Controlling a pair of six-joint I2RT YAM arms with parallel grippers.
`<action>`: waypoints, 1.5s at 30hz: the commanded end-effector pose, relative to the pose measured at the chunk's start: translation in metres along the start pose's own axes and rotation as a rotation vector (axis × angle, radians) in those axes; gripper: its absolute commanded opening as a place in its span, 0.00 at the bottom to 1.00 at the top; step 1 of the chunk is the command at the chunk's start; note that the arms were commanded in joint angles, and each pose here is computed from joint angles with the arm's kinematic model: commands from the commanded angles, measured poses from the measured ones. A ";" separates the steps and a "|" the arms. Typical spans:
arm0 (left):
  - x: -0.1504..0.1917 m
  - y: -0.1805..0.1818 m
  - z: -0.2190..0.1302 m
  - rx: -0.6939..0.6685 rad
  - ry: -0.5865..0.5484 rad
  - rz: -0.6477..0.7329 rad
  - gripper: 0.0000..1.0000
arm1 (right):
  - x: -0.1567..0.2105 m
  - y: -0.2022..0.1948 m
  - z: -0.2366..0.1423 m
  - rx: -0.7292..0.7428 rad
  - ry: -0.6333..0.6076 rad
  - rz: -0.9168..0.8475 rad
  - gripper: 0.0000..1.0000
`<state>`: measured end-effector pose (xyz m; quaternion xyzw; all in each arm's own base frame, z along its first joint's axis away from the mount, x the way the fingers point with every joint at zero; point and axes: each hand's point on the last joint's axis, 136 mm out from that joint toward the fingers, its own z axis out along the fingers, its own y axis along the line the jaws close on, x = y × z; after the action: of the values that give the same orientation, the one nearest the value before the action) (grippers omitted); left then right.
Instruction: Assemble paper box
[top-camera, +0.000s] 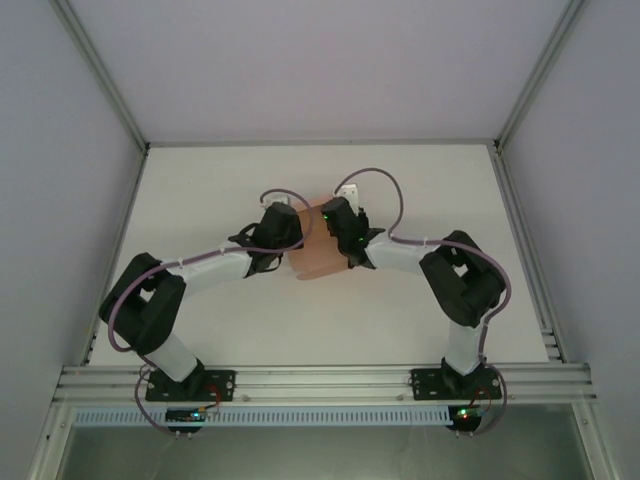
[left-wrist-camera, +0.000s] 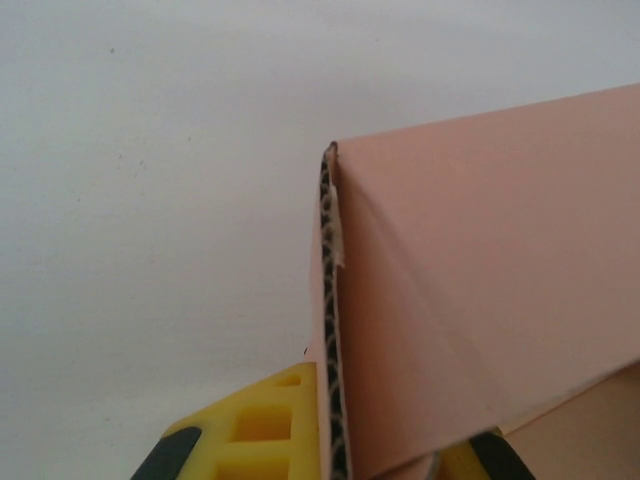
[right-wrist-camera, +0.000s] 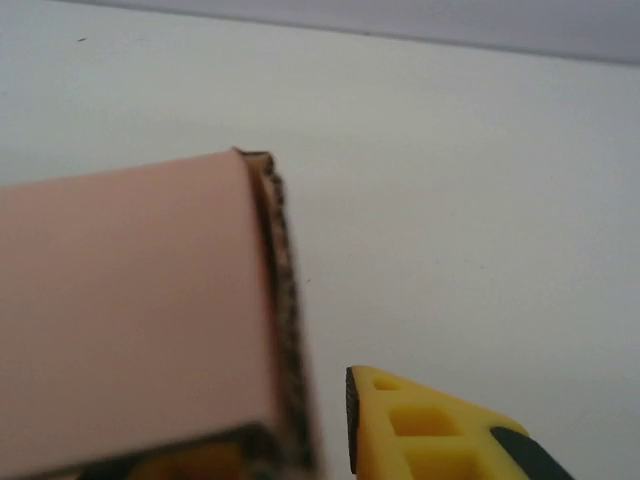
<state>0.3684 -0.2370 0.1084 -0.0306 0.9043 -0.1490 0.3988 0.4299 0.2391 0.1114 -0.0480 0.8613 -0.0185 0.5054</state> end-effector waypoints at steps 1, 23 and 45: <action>-0.006 0.006 -0.002 -0.027 0.002 0.020 0.00 | -0.019 -0.004 -0.004 -0.092 -0.046 -0.080 0.28; -0.014 -0.015 -0.047 0.311 0.224 0.947 0.00 | -0.026 -0.066 -0.137 -0.265 0.076 0.111 0.99; 0.067 -0.017 0.025 0.020 0.809 1.700 0.08 | 0.057 -0.172 -0.154 -0.060 0.285 0.384 0.99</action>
<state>0.3355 -0.2625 0.0437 0.6810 0.7132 0.1637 0.0289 0.2840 0.0593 0.1595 0.0975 0.9129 0.0862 0.3869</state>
